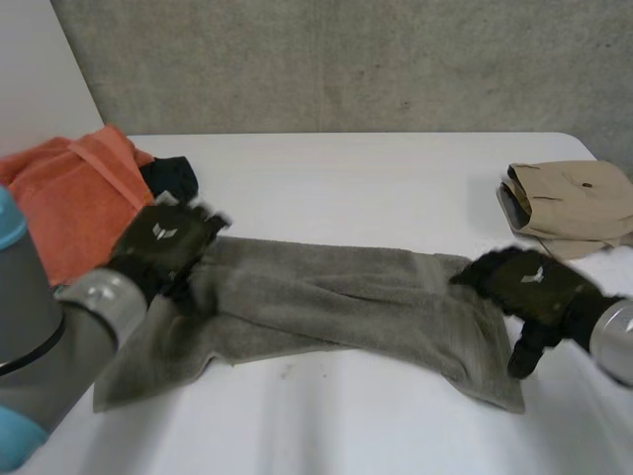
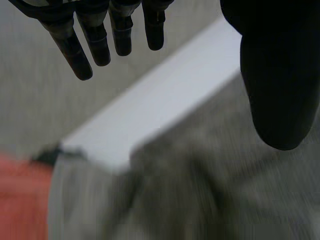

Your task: Fold the laundry.

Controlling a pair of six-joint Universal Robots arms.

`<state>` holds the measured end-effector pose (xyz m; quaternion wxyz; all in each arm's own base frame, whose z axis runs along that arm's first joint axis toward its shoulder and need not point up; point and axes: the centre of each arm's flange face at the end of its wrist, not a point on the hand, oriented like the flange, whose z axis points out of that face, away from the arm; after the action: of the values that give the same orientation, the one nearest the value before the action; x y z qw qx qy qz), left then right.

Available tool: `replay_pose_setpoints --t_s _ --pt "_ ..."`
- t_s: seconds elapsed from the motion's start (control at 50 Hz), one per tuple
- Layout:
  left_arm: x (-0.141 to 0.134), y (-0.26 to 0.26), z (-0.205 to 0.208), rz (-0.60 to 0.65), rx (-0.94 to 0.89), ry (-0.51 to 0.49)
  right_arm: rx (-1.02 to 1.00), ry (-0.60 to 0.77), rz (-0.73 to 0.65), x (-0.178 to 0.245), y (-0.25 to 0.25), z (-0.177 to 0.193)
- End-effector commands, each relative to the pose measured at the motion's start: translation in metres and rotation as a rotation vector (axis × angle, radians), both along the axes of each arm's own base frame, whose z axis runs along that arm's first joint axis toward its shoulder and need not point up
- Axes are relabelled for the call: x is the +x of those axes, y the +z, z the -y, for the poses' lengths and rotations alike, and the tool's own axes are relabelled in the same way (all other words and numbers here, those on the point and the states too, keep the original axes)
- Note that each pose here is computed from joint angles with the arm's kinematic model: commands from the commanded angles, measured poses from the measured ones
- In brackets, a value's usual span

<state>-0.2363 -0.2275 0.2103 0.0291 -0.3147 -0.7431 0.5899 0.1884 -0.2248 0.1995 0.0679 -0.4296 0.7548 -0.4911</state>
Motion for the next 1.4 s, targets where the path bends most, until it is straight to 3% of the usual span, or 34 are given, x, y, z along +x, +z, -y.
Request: replay_pose_setpoints --t_s 0.02,0.44,0.7,1.14,1.4 --pt "0.030 -0.031 -0.009 0.094 0.095 0.155 0.078 0.008 0.006 0.011 -0.037 -0.017" --pt "0.024 -0.044 -0.004 0.051 0.035 0.138 -0.030 0.002 0.008 0.009 -0.063 -0.028" --pt "0.004 -0.056 -0.023 0.057 0.078 0.021 -0.083 0.004 0.010 0.011 -0.069 -0.014" --pt "-0.001 -0.083 -0.023 0.086 0.137 0.003 -0.254 -0.129 0.052 0.006 -0.023 0.020" --pt "-0.007 -0.095 -0.021 0.113 0.151 -0.014 -0.280 -0.125 0.061 0.008 -0.016 0.025"
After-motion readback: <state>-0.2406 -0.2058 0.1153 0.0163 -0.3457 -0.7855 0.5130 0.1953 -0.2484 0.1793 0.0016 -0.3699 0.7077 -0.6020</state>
